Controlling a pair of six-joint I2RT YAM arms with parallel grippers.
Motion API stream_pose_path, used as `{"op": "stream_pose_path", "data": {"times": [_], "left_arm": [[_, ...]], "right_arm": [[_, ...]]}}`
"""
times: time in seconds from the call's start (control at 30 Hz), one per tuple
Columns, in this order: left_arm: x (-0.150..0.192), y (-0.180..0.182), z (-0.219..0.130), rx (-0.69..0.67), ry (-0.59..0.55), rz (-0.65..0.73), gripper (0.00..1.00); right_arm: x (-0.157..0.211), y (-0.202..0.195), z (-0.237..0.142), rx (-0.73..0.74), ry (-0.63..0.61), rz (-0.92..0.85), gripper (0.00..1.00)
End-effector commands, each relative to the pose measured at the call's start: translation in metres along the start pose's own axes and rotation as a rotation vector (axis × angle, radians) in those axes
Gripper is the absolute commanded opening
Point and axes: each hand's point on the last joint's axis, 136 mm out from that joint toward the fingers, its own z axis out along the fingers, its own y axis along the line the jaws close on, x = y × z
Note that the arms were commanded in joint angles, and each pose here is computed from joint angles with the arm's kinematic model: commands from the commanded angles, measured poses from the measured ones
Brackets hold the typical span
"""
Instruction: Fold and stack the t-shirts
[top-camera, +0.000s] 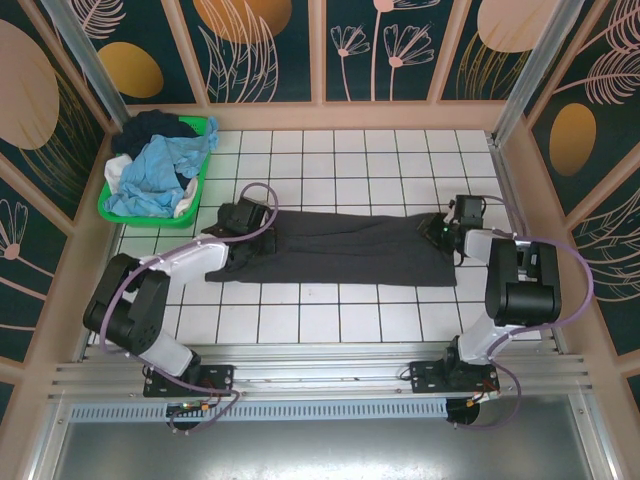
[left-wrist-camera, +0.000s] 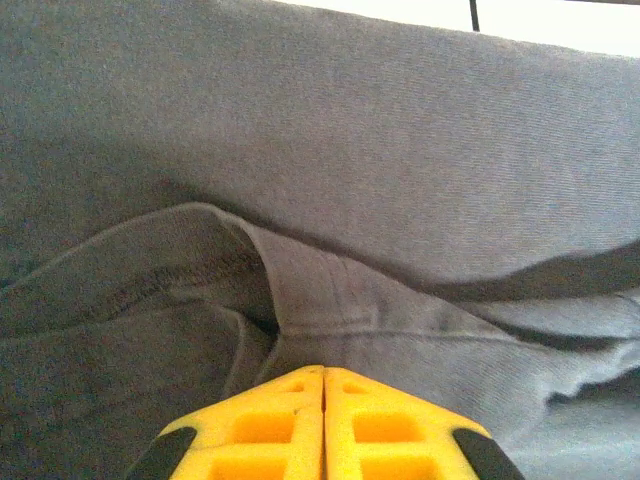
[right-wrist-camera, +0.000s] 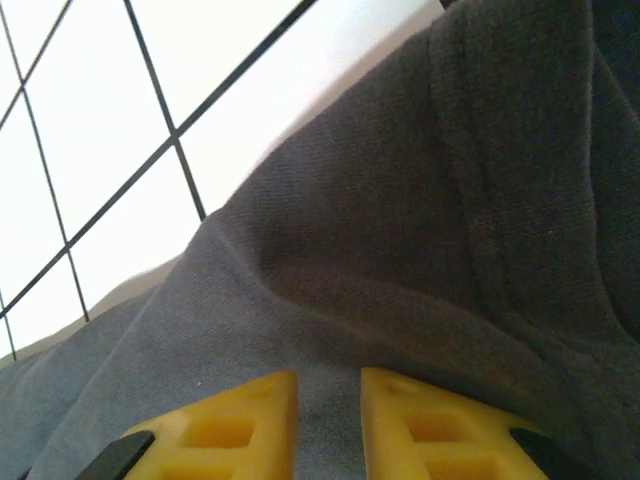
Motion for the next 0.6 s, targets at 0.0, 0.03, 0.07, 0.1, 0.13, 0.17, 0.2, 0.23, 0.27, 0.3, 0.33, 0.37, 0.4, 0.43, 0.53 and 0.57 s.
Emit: {"op": "stream_pose_path", "data": {"times": [0.0, 0.03, 0.07, 0.1, 0.13, 0.17, 0.2, 0.23, 0.27, 0.3, 0.33, 0.37, 0.4, 0.43, 0.53, 0.57], "left_arm": [[-0.005, -0.008, -0.027, -0.042, -0.044, 0.01, 0.03], [-0.004, -0.009, -0.032, -0.049, -0.051, 0.008, 0.03], [-0.002, -0.01, -0.036, -0.051, -0.056, 0.004, 0.03], [0.002, -0.011, -0.039, -0.048, -0.057, -0.002, 0.02], [0.006, -0.012, -0.042, -0.044, -0.06, -0.012, 0.02], [0.01, -0.012, -0.044, -0.036, -0.061, -0.025, 0.02], [0.016, -0.013, -0.044, -0.03, -0.055, -0.037, 0.02], [0.02, -0.014, -0.046, -0.023, -0.052, -0.052, 0.02], [0.025, -0.018, -0.047, -0.007, -0.047, -0.066, 0.02], [0.028, -0.025, -0.048, 0.025, -0.047, -0.075, 0.02], [0.031, -0.033, -0.049, 0.06, -0.048, -0.079, 0.02], [0.034, -0.043, -0.052, 0.101, -0.046, -0.083, 0.03], [0.036, -0.052, -0.054, 0.132, -0.049, -0.08, 0.04], [0.038, -0.058, -0.055, 0.154, -0.051, -0.079, 0.06], [0.043, -0.074, -0.058, 0.231, -0.038, -0.071, 0.1], [0.044, -0.076, -0.059, 0.25, -0.039, -0.067, 0.12]], "right_arm": [[-0.001, 0.003, -0.01, -0.015, -0.016, -0.022, 0.24], [-0.001, 0.002, -0.011, -0.015, -0.018, -0.022, 0.24], [-0.001, 0.002, -0.011, -0.017, -0.019, -0.021, 0.24], [-0.001, 0.001, -0.011, -0.015, -0.019, -0.019, 0.24], [-0.001, 0.0, -0.011, -0.014, -0.017, -0.016, 0.24], [0.0, 0.0, -0.01, -0.015, -0.014, -0.014, 0.24], [0.0, 0.0, -0.01, -0.016, -0.012, -0.015, 0.24], [0.001, -0.001, -0.009, -0.015, -0.01, -0.015, 0.24], [0.002, -0.002, -0.009, -0.015, -0.011, -0.014, 0.24], [0.003, -0.003, -0.008, -0.013, -0.012, -0.014, 0.24], [0.003, -0.005, -0.007, -0.009, -0.009, -0.01, 0.24], [0.004, -0.005, -0.006, -0.007, -0.004, -0.008, 0.24], [0.004, -0.005, -0.006, -0.008, 0.0, -0.005, 0.24], [0.004, -0.004, -0.006, -0.012, 0.0, -0.005, 0.24], [0.006, -0.002, -0.008, -0.024, 0.001, -0.005, 0.24], [0.006, -0.002, -0.009, -0.023, -0.002, -0.007, 0.24]]}}
